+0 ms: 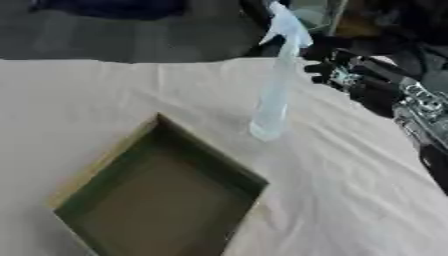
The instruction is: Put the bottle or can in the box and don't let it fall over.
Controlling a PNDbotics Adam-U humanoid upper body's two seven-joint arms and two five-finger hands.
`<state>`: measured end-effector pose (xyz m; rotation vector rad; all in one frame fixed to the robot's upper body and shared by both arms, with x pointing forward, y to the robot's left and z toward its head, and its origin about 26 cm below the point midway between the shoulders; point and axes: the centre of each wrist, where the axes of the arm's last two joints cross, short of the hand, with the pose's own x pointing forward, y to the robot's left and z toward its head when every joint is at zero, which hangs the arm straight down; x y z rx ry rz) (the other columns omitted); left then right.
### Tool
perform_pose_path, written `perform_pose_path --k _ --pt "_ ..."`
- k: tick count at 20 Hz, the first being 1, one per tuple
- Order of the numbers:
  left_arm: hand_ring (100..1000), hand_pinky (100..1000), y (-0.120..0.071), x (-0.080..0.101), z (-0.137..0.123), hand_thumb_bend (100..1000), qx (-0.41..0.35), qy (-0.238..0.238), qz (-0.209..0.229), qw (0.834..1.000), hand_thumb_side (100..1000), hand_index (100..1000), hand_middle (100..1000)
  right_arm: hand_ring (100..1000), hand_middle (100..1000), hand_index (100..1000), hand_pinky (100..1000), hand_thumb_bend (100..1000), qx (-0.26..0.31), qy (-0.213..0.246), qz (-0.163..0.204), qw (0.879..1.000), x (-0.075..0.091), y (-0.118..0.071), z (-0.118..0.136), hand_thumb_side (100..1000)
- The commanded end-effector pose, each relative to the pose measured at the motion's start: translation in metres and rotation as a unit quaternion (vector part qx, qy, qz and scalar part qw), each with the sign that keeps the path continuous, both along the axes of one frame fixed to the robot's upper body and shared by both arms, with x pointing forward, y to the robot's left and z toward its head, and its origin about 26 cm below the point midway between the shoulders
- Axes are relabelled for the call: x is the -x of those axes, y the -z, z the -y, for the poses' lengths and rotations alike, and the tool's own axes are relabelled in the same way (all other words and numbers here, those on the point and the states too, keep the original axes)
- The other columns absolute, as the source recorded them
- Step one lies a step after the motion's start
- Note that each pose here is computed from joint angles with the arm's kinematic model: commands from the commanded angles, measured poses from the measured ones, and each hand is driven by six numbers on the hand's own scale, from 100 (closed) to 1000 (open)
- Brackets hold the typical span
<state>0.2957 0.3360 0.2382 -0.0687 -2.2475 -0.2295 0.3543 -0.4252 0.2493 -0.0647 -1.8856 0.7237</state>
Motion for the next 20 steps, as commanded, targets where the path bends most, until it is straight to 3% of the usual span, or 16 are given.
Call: perform_pose_path --k 1,14,20 --pt "934 938 -0.01 0.002 0.002 163 -0.01 0.007 0.017 1.0 789 737 883 1000 1000 1000 1000 100 0.011 0.022 0.021 0.999 -0.001 -0.014 0.003 558" --pt "935 935 -0.014 0.001 0.006 162 -0.009 0.018 0.024 0.999 789 734 882 1000 1000 1000 1000 100 0.026 0.063 0.064 0.996 -0.008 -0.021 -0.001 554" --pt "936 934 -0.015 0.0 0.007 162 -0.009 0.021 0.027 0.999 790 733 882 1000 1000 1000 1000 100 0.039 0.05 0.064 0.996 -0.009 -0.024 -0.006 596"
